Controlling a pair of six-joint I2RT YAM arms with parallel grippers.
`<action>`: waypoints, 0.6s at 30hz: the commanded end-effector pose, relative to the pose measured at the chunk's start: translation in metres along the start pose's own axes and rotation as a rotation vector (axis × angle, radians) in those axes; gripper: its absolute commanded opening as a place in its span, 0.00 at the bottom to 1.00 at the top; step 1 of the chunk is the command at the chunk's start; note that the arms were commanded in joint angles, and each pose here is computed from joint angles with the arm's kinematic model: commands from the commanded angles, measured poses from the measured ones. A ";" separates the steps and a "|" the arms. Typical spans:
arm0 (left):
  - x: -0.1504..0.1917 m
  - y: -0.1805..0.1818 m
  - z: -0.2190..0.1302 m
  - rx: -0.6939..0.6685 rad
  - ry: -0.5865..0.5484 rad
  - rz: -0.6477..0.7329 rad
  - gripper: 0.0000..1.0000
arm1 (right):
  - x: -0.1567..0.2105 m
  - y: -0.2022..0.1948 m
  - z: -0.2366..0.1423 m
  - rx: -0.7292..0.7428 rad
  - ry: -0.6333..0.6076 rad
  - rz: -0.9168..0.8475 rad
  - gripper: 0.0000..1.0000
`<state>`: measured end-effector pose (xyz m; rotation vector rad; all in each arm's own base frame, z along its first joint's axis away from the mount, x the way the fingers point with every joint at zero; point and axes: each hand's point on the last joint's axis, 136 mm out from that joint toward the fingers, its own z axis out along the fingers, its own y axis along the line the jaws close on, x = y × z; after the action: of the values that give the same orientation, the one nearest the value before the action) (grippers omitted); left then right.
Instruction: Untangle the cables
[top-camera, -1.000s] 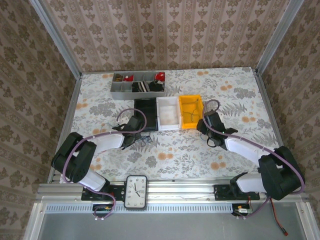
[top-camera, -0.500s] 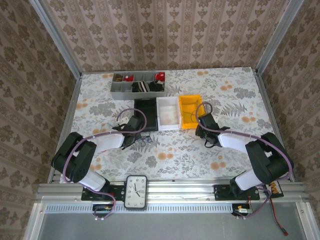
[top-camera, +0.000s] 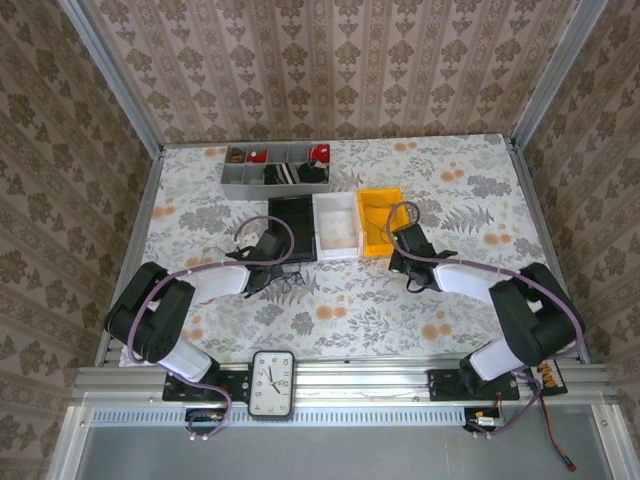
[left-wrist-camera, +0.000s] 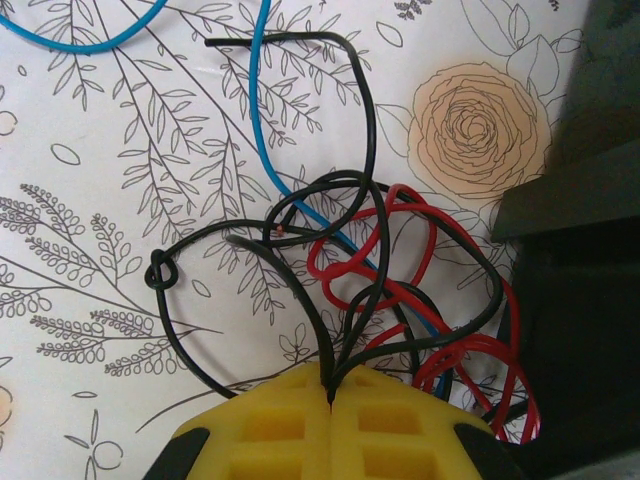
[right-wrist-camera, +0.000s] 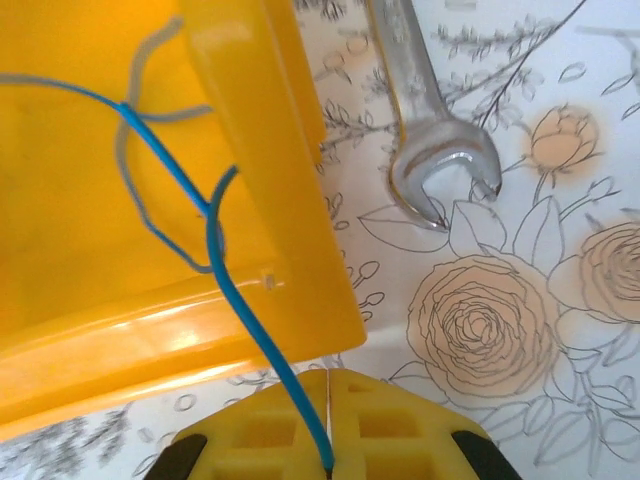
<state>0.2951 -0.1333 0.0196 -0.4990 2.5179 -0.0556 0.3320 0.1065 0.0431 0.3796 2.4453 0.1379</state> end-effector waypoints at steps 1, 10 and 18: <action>0.000 -0.001 0.001 -0.005 0.012 -0.012 0.00 | -0.013 0.003 -0.028 -0.026 -0.053 0.010 0.01; 0.000 -0.005 0.002 0.021 0.013 0.000 0.00 | -0.066 0.041 -0.051 -0.128 -0.149 0.019 0.02; -0.002 -0.009 0.001 0.042 0.004 0.016 0.00 | -0.099 0.089 0.004 -0.183 -0.106 0.002 0.01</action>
<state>0.2978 -0.1385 0.0209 -0.4938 2.5143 -0.0927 0.4112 0.1518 0.1182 0.3274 2.3054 0.2937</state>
